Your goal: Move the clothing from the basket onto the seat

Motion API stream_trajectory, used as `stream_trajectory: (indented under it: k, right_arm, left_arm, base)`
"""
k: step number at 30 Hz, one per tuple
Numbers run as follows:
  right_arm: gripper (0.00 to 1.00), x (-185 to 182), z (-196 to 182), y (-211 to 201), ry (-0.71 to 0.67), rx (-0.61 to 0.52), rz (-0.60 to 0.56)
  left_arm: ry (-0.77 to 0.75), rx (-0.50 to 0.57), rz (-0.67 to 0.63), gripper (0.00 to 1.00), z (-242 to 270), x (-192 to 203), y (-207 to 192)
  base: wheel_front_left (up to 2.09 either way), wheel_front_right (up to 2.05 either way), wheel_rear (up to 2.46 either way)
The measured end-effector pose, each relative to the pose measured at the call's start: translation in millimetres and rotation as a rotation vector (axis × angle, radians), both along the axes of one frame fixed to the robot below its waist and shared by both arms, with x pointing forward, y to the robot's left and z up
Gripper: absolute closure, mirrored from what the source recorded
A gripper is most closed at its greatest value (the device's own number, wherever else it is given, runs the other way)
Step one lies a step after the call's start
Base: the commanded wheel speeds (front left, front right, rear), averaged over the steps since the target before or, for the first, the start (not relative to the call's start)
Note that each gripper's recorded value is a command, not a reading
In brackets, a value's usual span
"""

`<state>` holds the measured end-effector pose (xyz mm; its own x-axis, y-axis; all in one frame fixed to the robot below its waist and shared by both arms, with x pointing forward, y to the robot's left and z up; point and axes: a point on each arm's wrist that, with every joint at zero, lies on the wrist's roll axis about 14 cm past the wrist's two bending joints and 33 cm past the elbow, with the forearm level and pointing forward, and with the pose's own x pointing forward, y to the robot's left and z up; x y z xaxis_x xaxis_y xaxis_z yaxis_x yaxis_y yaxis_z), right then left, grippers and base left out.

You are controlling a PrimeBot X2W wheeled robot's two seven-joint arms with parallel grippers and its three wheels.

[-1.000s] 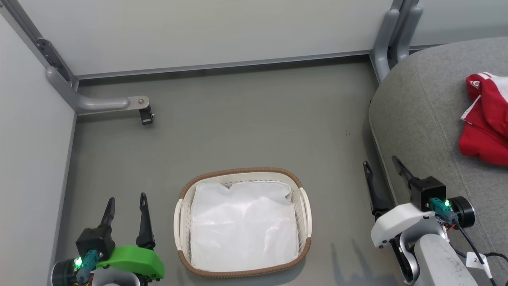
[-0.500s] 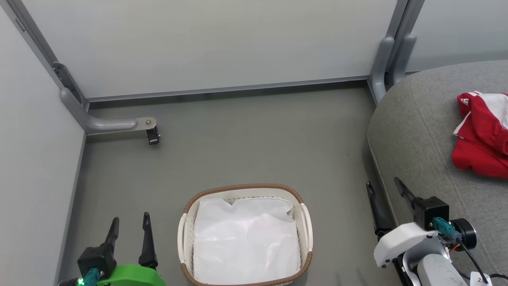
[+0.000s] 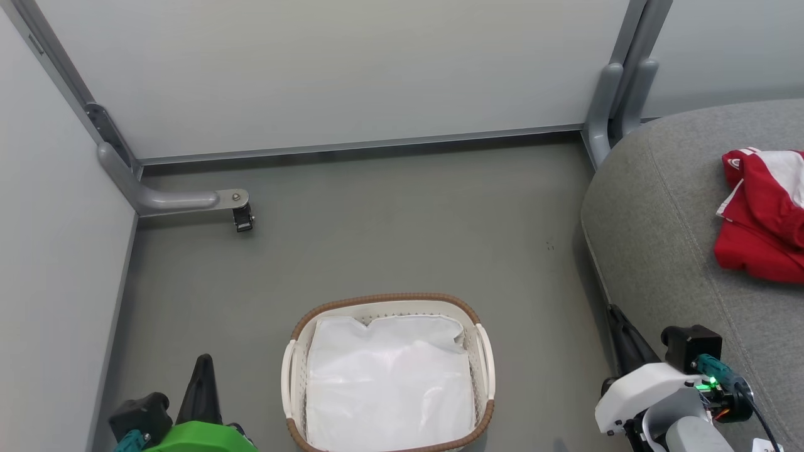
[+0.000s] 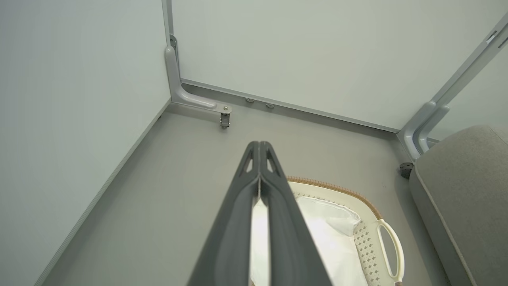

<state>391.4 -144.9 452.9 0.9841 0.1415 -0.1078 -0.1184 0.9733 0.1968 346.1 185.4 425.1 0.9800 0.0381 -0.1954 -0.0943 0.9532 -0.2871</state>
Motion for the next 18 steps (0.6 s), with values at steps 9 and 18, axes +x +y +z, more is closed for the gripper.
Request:
stream_trajectory:
  k: [9, 18]
  right_arm:
    - [1.0, 2, 6, -9, 0.015, 0.167, -0.064]
    - [1.0, 1, 8, -17, 0.035, 0.313, -0.112]
  left_arm:
    - [0.009, -0.153, 0.06, 1.0, 1, 1, 7]
    - [0.006, -0.288, 0.093, 1.0, 5, 4, 9]
  base:
    - [0.0, 0.0, 0.0]
    - [0.0, 0.0, 0.0]
